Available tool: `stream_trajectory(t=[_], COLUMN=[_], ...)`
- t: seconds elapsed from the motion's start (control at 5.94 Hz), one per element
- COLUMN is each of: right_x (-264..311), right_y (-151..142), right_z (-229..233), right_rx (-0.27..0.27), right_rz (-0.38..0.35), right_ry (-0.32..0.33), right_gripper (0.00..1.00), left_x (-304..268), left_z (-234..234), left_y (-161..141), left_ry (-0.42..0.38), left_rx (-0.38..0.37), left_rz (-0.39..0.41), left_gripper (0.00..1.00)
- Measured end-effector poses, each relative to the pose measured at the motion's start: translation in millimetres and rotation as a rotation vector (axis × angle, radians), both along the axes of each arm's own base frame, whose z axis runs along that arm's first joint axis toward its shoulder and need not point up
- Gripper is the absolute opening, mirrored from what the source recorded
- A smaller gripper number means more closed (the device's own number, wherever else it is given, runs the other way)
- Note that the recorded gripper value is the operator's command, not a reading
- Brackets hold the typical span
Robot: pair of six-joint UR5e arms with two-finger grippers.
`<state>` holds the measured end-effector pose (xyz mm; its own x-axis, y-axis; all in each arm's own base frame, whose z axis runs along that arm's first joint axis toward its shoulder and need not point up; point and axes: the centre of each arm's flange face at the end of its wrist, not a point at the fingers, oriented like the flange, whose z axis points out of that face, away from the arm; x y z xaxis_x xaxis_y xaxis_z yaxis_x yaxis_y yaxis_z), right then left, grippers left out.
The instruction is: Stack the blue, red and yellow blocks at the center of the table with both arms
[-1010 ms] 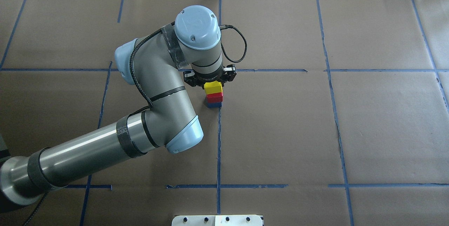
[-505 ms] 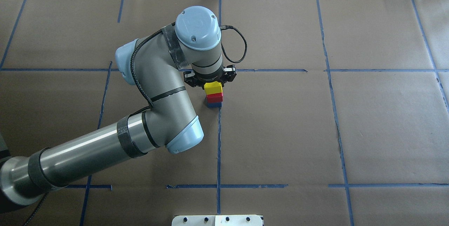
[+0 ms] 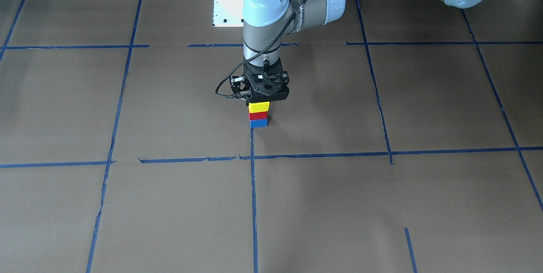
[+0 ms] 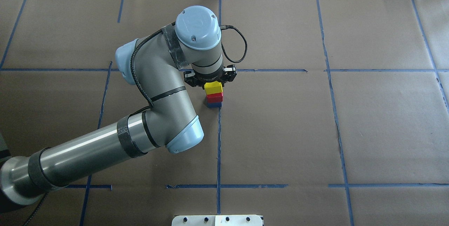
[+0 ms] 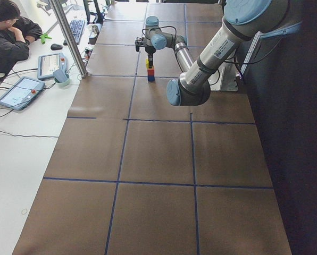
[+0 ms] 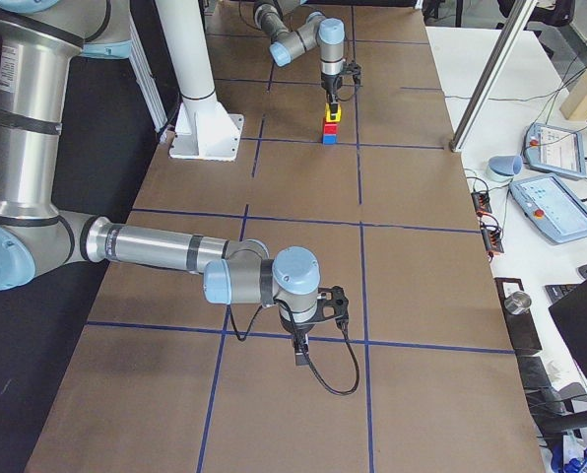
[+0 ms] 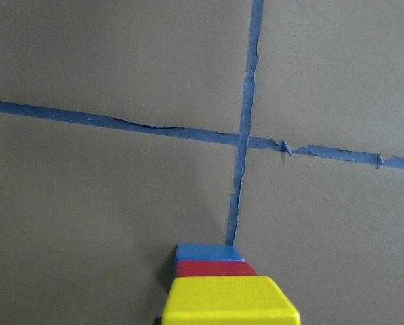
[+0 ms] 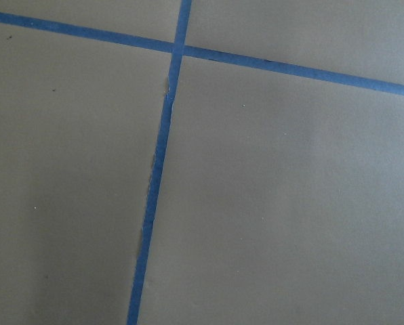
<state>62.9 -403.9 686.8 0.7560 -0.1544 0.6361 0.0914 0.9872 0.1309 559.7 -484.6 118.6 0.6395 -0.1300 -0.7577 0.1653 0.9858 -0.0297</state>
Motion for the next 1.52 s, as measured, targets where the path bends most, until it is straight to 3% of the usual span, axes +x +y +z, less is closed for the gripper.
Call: stream_trajectory(t=[0.51,0.67,1.18,1.52], right_x=[0.0,0.0,0.0,0.0], right_y=[0.1,0.1,-0.2,-0.3], right_z=[0.6,0.5,-0.5,-1.0], right_rx=[-0.001,-0.001,0.002,0.003], right_rz=[0.0,0.0,0.0,0.0], right_ry=[0.0,0.0,0.0,0.0], right_gripper=[1.0,1.0,1.0,1.0], left_x=[-0.4,-0.5,-15.3,-59.5], left_z=[0.9,0.6,-10.3,-14.5], left_y=[-0.6,-0.6,-4.1,-11.2], left_ry=[-0.002,-0.002,0.006,-0.035], left_rx=[-0.001,0.0,0.007,0.05], left_rz=[-0.002,-0.002,-0.012,0.021], left_gripper=[0.77,0.97,1.0,1.0])
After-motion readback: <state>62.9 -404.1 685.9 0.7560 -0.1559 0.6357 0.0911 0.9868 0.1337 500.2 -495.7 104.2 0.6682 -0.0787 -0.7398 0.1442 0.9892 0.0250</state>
